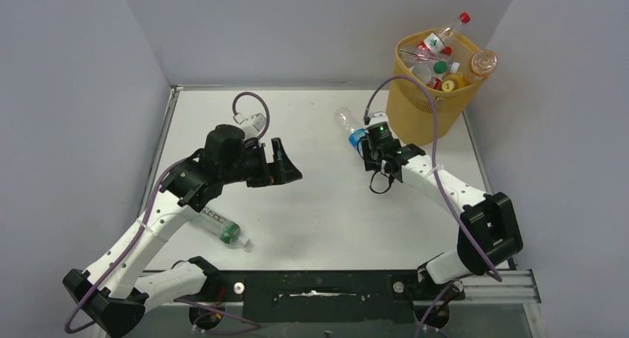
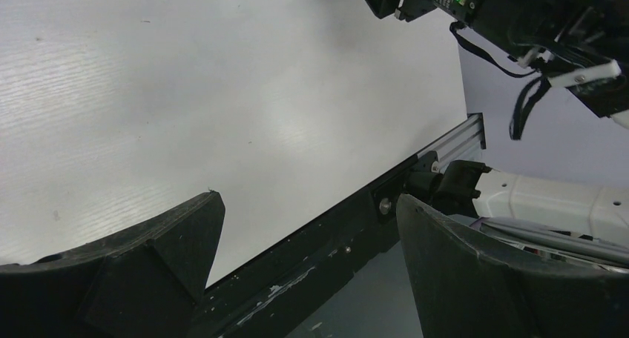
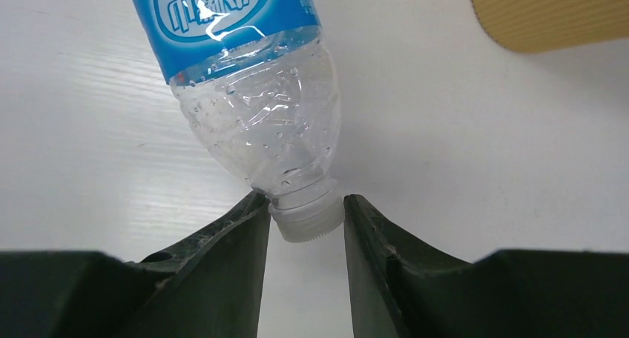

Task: Put the plastic bottles in the bin
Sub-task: Pick up the plastic bottle at the center of the board, then place the plastic bottle in the trash bin.

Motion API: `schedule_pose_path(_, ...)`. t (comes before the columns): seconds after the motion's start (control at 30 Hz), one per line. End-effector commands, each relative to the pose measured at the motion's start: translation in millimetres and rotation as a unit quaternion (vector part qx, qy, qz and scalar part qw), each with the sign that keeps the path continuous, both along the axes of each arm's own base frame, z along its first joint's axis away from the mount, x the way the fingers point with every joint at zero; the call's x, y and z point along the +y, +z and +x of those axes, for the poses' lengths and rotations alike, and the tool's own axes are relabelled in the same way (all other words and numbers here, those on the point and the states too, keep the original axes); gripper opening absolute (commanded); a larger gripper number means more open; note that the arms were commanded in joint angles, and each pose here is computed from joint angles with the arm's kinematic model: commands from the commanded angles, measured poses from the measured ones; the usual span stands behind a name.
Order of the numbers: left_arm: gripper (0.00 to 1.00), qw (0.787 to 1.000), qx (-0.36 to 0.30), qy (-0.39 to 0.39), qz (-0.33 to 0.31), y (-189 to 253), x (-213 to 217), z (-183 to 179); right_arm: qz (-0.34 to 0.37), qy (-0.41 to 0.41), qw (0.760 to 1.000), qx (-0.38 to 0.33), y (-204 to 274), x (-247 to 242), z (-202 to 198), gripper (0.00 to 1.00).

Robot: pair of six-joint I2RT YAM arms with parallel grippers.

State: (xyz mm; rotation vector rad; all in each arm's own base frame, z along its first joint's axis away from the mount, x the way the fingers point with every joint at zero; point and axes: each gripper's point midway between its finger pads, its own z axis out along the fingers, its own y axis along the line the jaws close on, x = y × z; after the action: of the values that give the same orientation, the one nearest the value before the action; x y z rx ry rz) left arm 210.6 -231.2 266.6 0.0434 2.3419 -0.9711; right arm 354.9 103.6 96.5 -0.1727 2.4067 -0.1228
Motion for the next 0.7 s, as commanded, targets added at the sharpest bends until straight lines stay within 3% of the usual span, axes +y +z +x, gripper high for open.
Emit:
schedule_pose_path(0.0,0.88,0.999,-0.034,-0.004,-0.029,22,-5,0,0.005,0.004,0.998,-0.07,74,21,-1,0.24)
schedule_pose_path(0.2,0.88,0.999,-0.037,-0.005,-0.031,24,-3,-3,0.032,-0.007,0.989,-0.147,167,20,3,0.24)
schedule_pose_path(0.43,0.88,0.999,-0.039,-0.003,-0.034,26,-1,-6,0.059,-0.042,0.962,-0.264,287,0,6,0.25)
schedule_pose_path(0.67,0.88,0.998,-0.042,-0.001,-0.037,28,1,-9,0.093,-0.112,0.942,-0.304,337,-63,22,0.25)
